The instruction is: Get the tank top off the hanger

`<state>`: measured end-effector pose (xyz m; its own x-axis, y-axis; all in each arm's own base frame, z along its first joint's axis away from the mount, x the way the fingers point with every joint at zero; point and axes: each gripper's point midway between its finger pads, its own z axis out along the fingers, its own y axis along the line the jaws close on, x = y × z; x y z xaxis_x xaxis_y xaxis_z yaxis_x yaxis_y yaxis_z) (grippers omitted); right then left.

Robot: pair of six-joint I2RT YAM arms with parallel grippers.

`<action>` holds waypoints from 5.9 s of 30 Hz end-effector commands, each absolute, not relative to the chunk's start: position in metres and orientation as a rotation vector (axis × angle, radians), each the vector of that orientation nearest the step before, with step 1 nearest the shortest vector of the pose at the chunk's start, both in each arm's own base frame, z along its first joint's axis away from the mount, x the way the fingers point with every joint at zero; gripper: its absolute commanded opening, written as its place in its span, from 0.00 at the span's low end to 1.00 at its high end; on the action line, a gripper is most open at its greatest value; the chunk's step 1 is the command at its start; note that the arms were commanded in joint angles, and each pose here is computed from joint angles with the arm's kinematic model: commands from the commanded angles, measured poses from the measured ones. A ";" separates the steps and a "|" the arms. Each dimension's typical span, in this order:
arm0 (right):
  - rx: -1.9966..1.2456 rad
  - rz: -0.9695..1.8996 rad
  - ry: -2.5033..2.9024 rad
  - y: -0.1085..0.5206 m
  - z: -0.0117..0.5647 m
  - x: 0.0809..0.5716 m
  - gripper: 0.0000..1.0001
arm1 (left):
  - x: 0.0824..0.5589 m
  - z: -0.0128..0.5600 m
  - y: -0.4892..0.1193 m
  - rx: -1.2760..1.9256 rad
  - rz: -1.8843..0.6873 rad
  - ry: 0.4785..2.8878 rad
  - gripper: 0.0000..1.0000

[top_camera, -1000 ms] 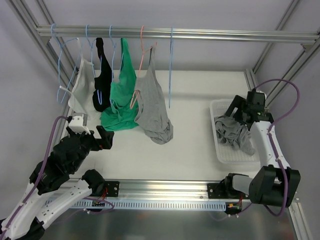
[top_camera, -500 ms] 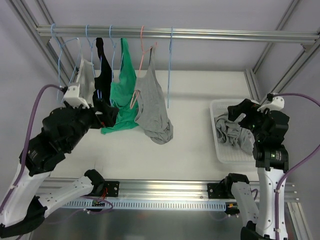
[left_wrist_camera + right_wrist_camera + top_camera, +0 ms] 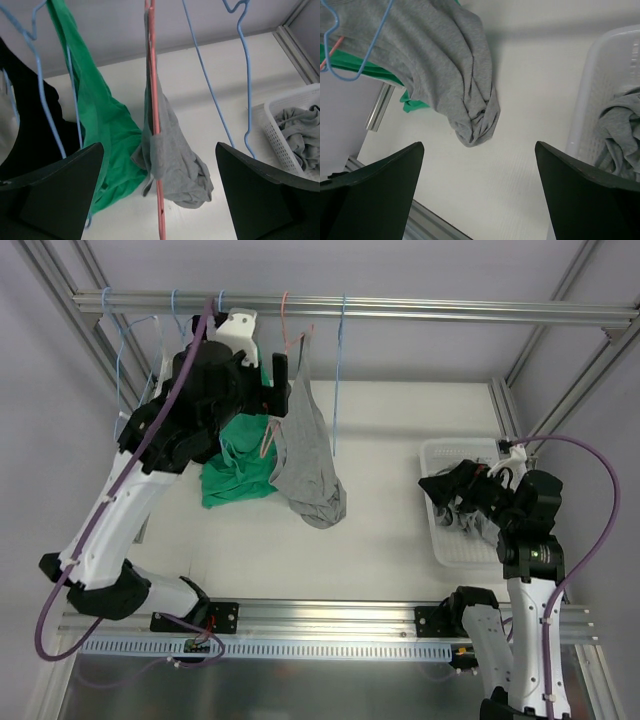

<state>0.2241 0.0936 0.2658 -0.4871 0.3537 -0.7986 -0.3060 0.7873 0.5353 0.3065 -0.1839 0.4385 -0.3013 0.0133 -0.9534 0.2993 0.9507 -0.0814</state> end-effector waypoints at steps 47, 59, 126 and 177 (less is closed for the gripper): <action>-0.279 1.104 1.693 0.145 0.324 0.182 1.00 | 0.300 0.455 -0.187 0.154 -0.550 1.786 0.00; -0.399 1.204 1.740 0.215 0.280 0.195 0.99 | 0.219 0.319 -0.181 0.203 -0.639 2.029 0.00; -0.590 1.276 1.710 0.265 0.259 0.162 0.00 | 0.090 0.448 -0.246 0.738 -1.373 1.212 0.00; -0.379 0.824 1.922 0.230 0.221 0.222 0.99 | 0.201 0.395 -0.160 0.031 -0.674 1.622 0.00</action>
